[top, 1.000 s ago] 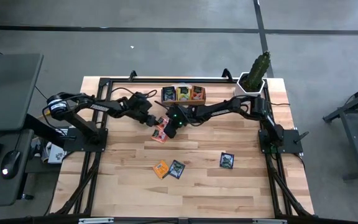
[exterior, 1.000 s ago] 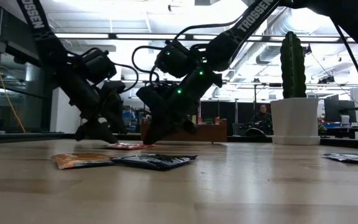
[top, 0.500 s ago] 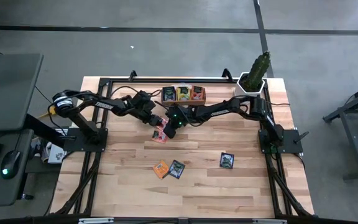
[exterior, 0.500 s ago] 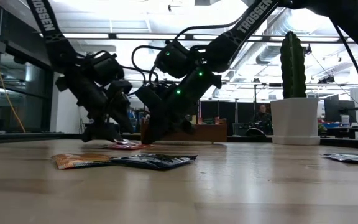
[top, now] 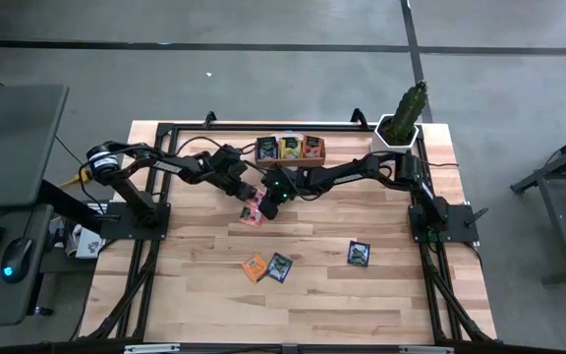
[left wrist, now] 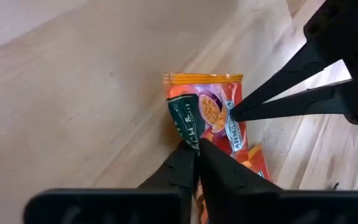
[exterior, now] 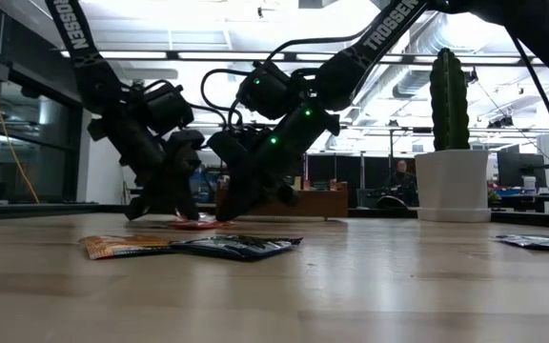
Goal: Pick & Place Tea
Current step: Put the top orange tea bag in the right compartment of the organizer
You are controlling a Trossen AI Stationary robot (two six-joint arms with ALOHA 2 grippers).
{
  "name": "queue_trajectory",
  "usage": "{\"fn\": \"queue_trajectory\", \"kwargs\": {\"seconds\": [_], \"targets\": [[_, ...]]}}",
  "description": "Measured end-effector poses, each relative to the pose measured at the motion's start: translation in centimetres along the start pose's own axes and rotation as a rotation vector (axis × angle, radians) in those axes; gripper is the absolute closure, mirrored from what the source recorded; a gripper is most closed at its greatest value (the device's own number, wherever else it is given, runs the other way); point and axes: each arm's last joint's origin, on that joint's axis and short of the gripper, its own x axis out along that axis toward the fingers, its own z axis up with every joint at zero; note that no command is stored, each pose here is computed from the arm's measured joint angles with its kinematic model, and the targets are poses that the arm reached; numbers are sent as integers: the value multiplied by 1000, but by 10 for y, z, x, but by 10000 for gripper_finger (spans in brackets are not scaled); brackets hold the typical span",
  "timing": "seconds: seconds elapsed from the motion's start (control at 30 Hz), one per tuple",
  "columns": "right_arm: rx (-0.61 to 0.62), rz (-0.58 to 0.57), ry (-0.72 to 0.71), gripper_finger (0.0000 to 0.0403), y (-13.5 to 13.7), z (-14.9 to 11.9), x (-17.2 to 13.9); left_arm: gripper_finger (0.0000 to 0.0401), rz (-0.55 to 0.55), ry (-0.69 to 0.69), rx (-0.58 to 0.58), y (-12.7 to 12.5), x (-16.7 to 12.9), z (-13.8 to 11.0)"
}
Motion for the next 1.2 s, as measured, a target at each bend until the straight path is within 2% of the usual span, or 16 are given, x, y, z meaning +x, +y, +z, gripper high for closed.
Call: {"fn": "queue_trajectory", "kwargs": {"seconds": [0.2, 0.33, 0.6, 0.9, 1.2], "targets": [[-3, 13, 4, 402, 1, 0, 0, 398, 8, -7, 12, 0, 0, 0], [-4, 68, 16, 402, 3, 2, -3, 400, 12, -11, 40, 0, 0, 1], [-118, 121, -58, 402, 17, 24, -36, 401, 8, -22, 139, -1, -2, 1], [-116, 137, -91, 388, 22, 44, -78, 401, -24, -125, 342, -23, -23, 9], [-148, 139, -151, 326, 23, 60, -112, 401, -40, -191, 595, -63, -56, 24]]}}
